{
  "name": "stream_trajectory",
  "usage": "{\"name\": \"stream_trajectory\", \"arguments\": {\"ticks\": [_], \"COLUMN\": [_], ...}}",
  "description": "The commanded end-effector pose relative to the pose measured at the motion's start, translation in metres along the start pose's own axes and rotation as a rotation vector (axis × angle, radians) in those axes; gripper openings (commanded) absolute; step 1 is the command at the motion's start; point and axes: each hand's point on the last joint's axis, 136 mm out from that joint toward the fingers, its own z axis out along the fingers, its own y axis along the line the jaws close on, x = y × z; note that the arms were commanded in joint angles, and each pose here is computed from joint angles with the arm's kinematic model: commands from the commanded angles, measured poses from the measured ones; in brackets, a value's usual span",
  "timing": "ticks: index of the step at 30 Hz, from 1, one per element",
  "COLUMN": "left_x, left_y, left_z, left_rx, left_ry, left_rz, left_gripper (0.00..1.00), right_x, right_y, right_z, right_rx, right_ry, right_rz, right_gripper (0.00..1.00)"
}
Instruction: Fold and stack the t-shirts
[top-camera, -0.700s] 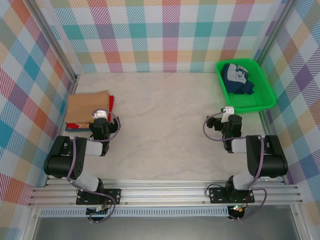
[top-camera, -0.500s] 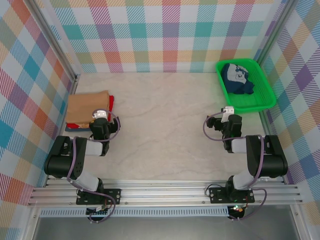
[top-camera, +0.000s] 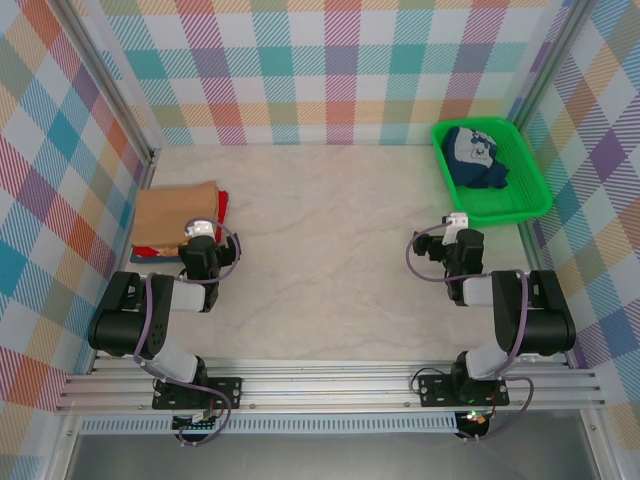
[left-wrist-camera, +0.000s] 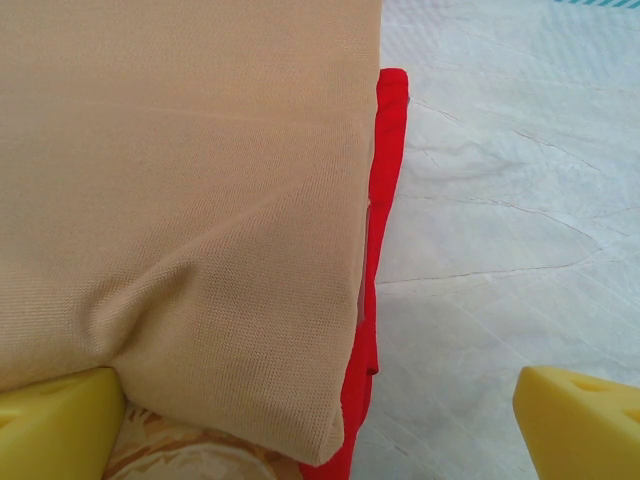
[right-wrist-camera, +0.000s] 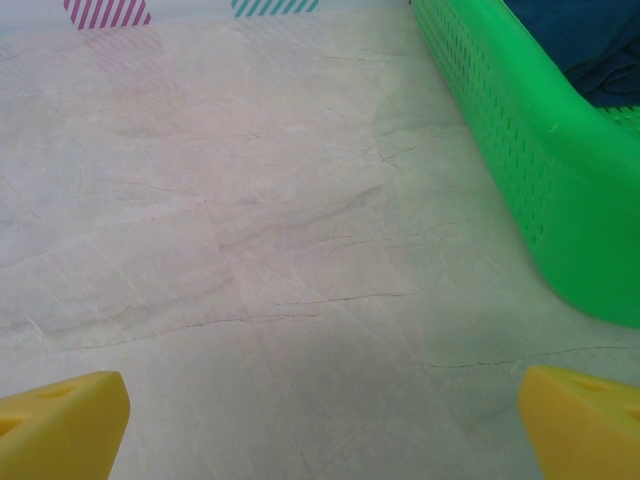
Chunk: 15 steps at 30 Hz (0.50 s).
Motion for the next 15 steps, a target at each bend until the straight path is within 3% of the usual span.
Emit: {"name": "stream_trajectory", "arguments": {"ticks": [1, 5, 10, 12, 13, 15], "left_x": [-0.022, -0.061, -0.163, -0.204, -0.219, -0.220], "left_y": [-0.001, 0.000, 0.003, 0.007, 0.010, 0.018], "left_z": [-0.010, -0.053, -0.124, -0.147, -0.151, -0.149], "left_rx": [0.006, -0.124, -0.141, -0.150, -0.158, -0.170], "left_ry": [-0.079, -0.188, -0.335, -0.301, -0.247, -0.085], "left_rz": [-0.006, 0.039, -0.054, -0.097, -0.151, -0.357], "left_gripper": [1.00, 1.00, 1.00, 1.00, 1.00, 1.00], "right_x": [-0.025, -0.057, -0.175, -0.218, -0.227, -0.231], "right_y": [0.002, 0.005, 0.017, 0.017, 0.020, -0.005], "right_z": [-0.010, -0.042, -0.119, -0.140, -0.139, -0.133], "right_rx": [0.000, 0.045, 0.149, 0.164, 0.138, 0.297], "right_ry": [-0.074, -0.147, -0.284, -0.220, -0.122, -0.013], "right_rz": [-0.014, -0.033, -0.001, 0.068, 0.058, 0.234], "right_gripper": [1.00, 1.00, 1.00, 1.00, 1.00, 1.00]}}
